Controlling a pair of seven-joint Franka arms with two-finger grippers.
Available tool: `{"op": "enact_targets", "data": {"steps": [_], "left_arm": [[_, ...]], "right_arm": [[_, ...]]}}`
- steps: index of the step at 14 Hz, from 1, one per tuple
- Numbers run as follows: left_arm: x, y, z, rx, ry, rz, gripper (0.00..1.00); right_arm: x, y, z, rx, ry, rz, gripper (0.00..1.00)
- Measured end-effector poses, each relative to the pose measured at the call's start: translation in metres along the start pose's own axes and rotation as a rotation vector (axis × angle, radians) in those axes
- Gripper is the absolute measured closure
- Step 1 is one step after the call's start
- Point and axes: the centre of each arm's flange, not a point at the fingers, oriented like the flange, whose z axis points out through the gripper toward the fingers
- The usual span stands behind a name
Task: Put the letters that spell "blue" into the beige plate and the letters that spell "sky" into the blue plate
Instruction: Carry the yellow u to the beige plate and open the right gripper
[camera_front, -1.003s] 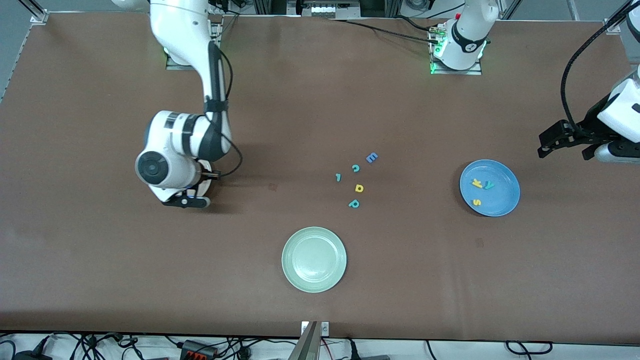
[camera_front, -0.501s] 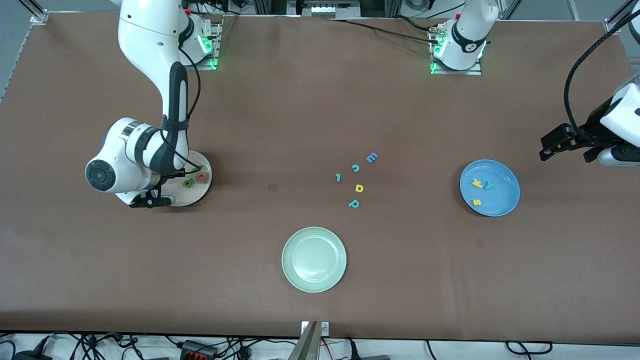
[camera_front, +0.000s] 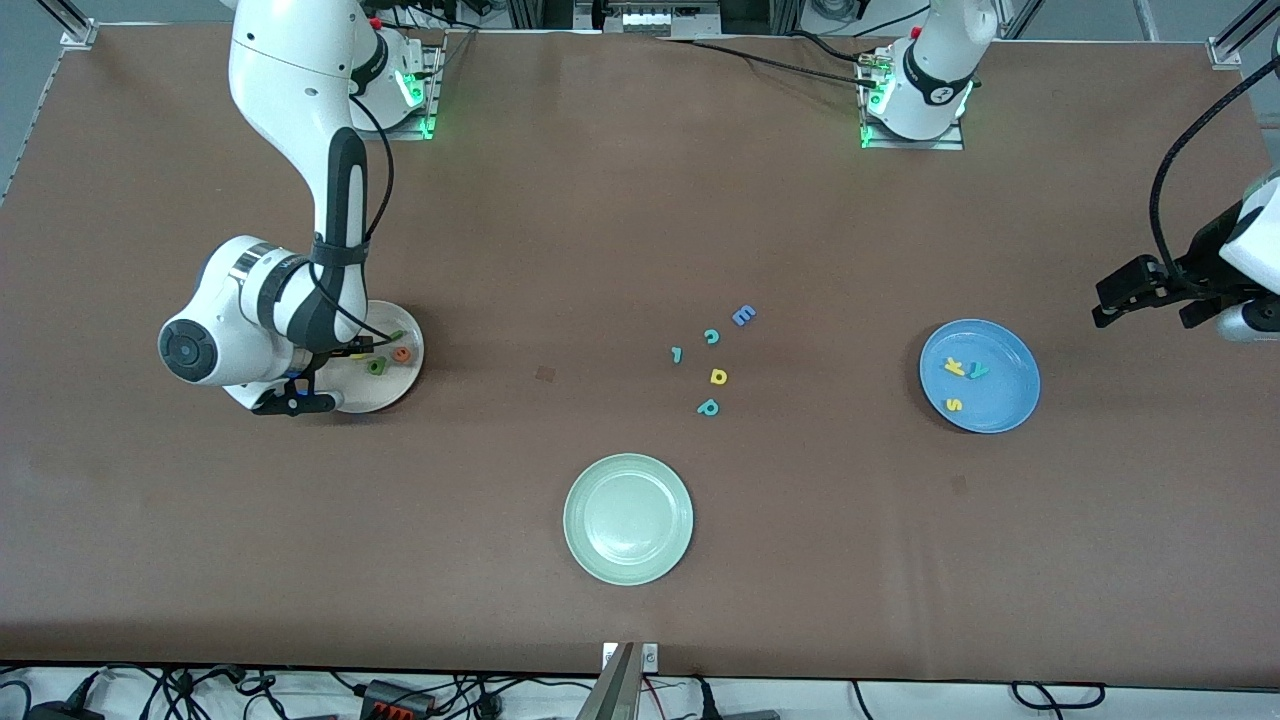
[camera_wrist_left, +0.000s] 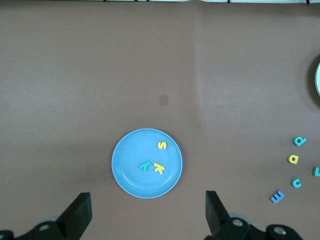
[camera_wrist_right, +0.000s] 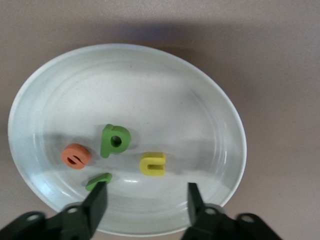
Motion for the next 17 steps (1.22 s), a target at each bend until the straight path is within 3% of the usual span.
{"op": "enact_targets", "data": {"steps": [2, 8, 12, 15, 17], "left_arm": [[0.001, 0.000, -0.001, 0.000, 0.003, 0.000, 0.00], [0.001, 0.000, -0.001, 0.000, 0.004, 0.000, 0.00], [0.001, 0.000, -0.001, 0.000, 0.004, 0.000, 0.00], [0.001, 0.000, -0.001, 0.000, 0.004, 0.000, 0.00], [0.001, 0.000, -0.001, 0.000, 0.004, 0.000, 0.00]], "right_arm": [[0.001, 0.001, -0.001, 0.011, 0.008, 0.006, 0.01], [0.014, 0.001, -0.027, 0.013, 0.063, -0.007, 0.00], [0.031, 0.007, -0.057, 0.090, 0.130, -0.013, 0.00], [0.043, -0.005, -0.059, 0.188, 0.119, -0.044, 0.00], [0.046, -0.007, -0.076, 0.164, 0.115, -0.025, 0.00]]}}
